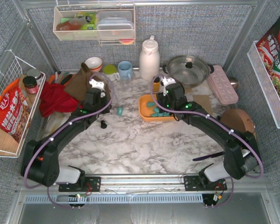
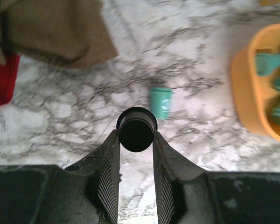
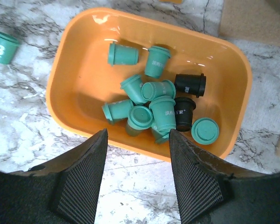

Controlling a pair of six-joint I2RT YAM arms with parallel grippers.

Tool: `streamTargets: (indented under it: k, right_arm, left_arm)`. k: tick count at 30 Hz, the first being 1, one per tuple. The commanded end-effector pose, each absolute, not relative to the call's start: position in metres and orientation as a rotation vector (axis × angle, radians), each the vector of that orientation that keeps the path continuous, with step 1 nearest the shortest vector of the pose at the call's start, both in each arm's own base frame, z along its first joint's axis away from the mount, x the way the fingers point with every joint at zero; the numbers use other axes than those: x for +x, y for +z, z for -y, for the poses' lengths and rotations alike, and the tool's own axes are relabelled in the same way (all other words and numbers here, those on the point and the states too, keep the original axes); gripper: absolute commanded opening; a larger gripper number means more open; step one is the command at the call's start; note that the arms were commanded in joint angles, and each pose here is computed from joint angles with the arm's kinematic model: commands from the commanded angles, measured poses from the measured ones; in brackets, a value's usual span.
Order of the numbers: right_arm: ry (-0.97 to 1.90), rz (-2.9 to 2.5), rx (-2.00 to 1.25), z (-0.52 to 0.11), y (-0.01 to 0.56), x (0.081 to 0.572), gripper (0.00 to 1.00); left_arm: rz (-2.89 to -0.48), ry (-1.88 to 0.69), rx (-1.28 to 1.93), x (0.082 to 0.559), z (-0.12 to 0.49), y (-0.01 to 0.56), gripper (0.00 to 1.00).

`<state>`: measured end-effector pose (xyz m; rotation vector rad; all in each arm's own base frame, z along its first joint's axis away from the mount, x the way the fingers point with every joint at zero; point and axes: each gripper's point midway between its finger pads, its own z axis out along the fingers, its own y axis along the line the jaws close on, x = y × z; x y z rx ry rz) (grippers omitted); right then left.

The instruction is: Mix the coffee capsules in the storage basket

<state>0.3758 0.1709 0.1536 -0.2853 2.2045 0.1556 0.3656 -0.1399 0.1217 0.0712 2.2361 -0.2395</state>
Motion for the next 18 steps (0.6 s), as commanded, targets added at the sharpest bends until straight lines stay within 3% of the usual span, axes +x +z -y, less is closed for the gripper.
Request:
streamTargets:
  k: [1, 10, 18]
  right_arm:
    - [0.213, -2.146, -0.276, -0.176, 0.175, 0.374, 0.59]
    - [0.208, -2.100, -0.233, -0.163, 0.190, 0.359, 0.59]
    - [0.151, -2.060, -0.190, -0.143, 0.179, 0.347, 0.59]
  left_arm:
    - [-2.072, -0.370, 0.281, 0.364, 0.173, 0.161, 0.26]
    - [-1.743, -0.614, 0.432, 0.362, 0.236, 0.241, 0.27]
    - [-1.593, -0.789, 0.491, 0.372, 0.293, 0.263, 0.28]
